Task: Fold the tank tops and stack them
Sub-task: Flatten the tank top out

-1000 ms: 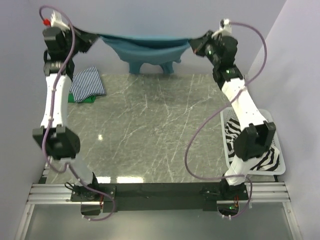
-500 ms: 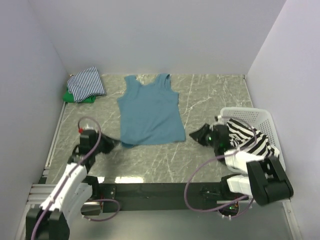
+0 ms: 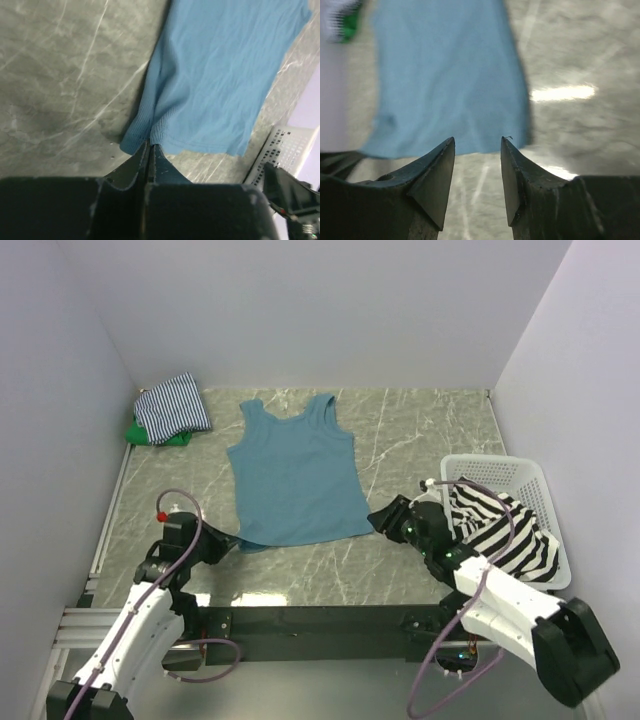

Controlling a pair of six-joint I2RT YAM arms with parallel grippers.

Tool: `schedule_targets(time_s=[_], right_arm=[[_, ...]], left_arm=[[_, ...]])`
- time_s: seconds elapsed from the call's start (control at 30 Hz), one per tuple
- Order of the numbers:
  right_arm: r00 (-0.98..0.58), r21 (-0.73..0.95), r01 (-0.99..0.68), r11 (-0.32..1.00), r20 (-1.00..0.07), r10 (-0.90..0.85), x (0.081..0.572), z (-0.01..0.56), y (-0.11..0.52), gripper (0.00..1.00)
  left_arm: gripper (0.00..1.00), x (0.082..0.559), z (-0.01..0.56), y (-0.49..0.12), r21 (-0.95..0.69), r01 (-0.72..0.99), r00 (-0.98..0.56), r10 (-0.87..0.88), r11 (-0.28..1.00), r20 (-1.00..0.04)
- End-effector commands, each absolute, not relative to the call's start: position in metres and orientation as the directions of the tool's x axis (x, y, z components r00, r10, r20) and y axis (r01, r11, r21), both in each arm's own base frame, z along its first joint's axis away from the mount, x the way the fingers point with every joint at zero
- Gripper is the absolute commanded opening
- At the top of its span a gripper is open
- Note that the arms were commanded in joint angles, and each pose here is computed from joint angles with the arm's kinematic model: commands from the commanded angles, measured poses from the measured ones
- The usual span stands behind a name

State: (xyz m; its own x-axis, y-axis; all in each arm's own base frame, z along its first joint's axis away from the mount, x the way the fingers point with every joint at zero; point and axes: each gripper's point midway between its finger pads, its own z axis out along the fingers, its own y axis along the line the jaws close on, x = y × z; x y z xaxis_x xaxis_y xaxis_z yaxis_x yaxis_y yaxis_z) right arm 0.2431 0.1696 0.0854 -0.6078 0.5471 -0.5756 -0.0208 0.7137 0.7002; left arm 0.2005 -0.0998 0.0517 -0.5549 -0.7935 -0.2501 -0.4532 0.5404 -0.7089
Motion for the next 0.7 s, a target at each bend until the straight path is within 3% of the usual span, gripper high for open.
schedule_targets(time_s=[0.0, 0.47, 0.53, 0.57, 0.67], right_arm=[[-0.626, 0.575, 0.139, 0.806, -0.58, 0.521, 0.243, 0.052, 0.149, 0.49], [-0.691, 0.44, 0.223, 0.87, -0.558, 0.459, 0.25, 0.018, 0.158, 0.44], [-0.704, 0.413, 0.231, 0.881, -0.554, 0.444, 0.248, 0.013, 0.157, 0.36], [-0.707, 0.395, 0.238, 0.887, -0.556, 0.437, 0.249, 0.013, 0.154, 0.22], [-0.71, 0.371, 0.24, 0.897, -0.563, 0.423, 0.25, 0.019, 0.152, 0.0]], left_arm=[[0.03, 0.219, 0.086, -0.09, -0.714, -0.429, -0.493, -0.806, 0.553, -0.328], [0.01, 0.215, 0.074, -0.092, -0.666, -0.464, -0.539, -0.783, 0.584, -0.31], [0.01, 0.215, 0.071, -0.093, -0.658, -0.471, -0.547, -0.78, 0.587, -0.304], [0.01, 0.214, 0.069, -0.094, -0.652, -0.478, -0.554, -0.778, 0.589, -0.297], [0.01, 0.214, 0.066, -0.094, -0.64, -0.483, -0.562, -0.772, 0.598, -0.297]])
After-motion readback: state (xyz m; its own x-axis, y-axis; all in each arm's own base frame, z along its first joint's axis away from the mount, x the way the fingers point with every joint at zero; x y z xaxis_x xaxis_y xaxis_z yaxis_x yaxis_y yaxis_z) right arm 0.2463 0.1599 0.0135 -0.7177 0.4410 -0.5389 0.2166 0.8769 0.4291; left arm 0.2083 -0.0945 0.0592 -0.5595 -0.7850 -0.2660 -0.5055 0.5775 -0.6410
